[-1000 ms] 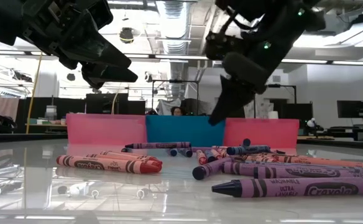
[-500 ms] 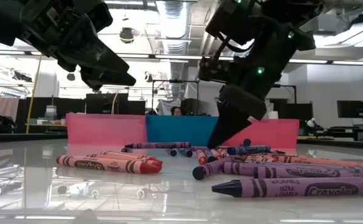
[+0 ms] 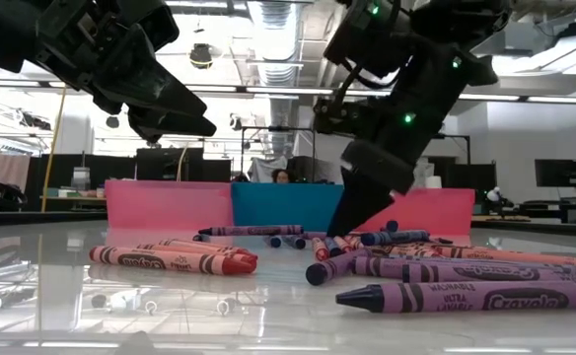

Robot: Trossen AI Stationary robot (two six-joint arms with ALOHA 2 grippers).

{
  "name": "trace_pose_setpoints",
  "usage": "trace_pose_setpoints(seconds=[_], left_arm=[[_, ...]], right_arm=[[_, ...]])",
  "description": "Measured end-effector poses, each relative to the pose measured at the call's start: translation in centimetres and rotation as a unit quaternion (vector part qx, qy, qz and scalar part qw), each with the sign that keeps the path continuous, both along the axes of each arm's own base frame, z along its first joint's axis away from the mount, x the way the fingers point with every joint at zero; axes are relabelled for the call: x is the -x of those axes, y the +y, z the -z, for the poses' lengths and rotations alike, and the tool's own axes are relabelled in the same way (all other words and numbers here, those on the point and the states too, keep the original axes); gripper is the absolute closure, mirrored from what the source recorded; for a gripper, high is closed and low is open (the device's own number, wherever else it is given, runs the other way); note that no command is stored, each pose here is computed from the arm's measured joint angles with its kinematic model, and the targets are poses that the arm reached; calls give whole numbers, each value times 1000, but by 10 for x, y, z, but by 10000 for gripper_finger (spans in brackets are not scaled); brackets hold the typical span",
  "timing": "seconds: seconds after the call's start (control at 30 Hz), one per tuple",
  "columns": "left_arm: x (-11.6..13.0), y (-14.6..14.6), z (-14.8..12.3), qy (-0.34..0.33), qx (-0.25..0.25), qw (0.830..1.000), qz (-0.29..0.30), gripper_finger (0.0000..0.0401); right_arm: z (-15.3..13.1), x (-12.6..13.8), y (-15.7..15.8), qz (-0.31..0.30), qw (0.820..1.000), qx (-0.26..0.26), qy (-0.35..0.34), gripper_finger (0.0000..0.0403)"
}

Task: Sort crayons
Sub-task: Put the violet crayon into the blue bin

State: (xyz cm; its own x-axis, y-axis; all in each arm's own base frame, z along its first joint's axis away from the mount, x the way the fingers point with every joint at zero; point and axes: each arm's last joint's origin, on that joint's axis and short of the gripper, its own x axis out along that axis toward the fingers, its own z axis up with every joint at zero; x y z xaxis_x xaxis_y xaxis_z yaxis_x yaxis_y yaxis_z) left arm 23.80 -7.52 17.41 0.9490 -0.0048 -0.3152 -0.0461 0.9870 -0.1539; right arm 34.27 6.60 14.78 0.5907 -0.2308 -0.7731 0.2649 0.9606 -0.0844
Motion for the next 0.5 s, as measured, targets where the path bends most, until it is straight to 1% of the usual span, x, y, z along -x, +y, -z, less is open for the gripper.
trace_pose_setpoints(seconds=[0.23, 0.3, 0.4, 0.5], left_arm=[[0, 0, 1, 5, -2, 1000, -4, 197], [0, 0, 1, 6, -1, 1000, -5, 197], [0, 0, 1, 3, 2, 1000, -6, 197], [0, 0, -4, -16, 2, 1000, -3, 197]], right_arm=[[12, -3, 1, 11, 1000, -1, 9, 347], [12, -3, 1, 15, 1000, 1, 8, 356], [10, -2, 0, 19, 1000, -2, 5, 379], [4, -1, 0, 20, 1000, -1, -3, 397]])
